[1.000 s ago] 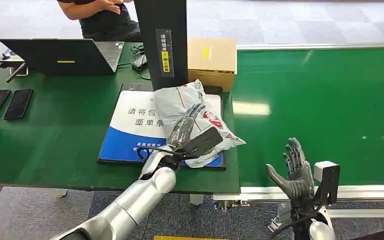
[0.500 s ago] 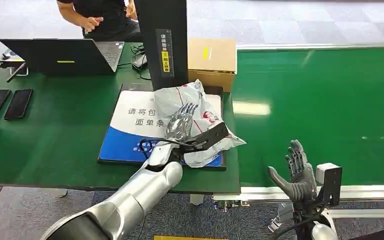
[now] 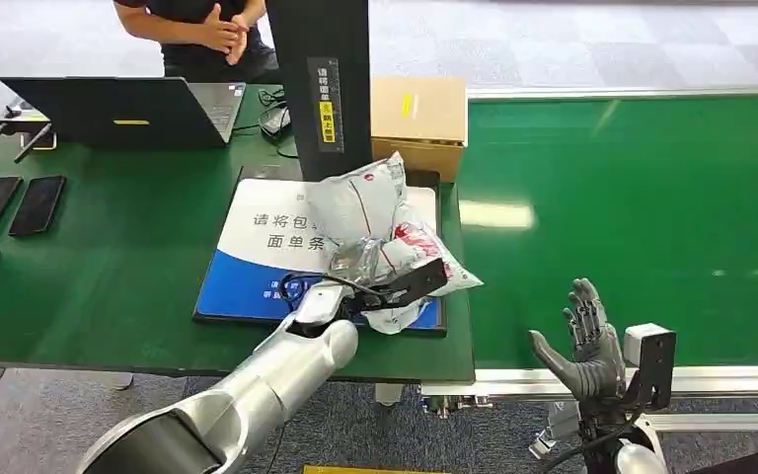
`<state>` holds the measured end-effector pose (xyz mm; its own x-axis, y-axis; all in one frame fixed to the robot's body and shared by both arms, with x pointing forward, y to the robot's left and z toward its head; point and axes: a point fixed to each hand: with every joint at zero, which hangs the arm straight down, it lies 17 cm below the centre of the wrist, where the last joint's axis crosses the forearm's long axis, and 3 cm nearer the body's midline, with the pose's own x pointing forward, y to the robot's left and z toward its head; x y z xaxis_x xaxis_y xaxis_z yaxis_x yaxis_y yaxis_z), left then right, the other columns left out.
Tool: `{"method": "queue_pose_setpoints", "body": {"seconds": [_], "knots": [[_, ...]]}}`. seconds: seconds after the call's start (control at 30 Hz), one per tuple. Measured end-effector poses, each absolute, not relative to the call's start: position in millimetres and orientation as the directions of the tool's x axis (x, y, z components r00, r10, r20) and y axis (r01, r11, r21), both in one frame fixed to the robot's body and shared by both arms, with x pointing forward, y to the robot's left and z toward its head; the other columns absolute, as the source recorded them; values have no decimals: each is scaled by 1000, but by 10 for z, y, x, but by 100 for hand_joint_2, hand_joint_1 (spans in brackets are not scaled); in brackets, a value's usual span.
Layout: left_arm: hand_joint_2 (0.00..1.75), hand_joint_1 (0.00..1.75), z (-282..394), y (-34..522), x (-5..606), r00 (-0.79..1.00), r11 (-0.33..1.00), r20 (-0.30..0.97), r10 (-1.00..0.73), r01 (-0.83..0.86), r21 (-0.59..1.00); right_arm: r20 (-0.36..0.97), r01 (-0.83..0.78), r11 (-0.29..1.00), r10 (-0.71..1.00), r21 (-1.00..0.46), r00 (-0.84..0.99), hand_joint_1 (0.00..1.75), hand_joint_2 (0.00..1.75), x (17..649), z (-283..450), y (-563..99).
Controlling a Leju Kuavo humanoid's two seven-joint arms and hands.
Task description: Moved the parcel from conveyor to table for the left to box.
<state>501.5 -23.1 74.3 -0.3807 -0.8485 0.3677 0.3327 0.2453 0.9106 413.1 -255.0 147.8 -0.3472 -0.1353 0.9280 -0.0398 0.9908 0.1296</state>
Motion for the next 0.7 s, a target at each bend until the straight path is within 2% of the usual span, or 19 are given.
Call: {"method": "queue_pose_setpoints", "body": {"seconds": [0.5, 0.6, 0.7], "knots": [[175, 175, 760, -226, 5025, -391, 255, 376, -840, 328, 910, 928, -43, 991, -137, 130, -347, 0, 175, 4139, 1479, -2535], [175, 175, 858, -256, 5022, -424, 302, 403, -811, 287, 909, 928, -41, 991, -136, 130, -346, 0, 175, 4141, 1475, -2536], [175, 175, 1196, -342, 4940, -554, 395, 398, -731, 132, 909, 928, -43, 990, -141, 134, -344, 0, 175, 4143, 1476, -2536]]}}
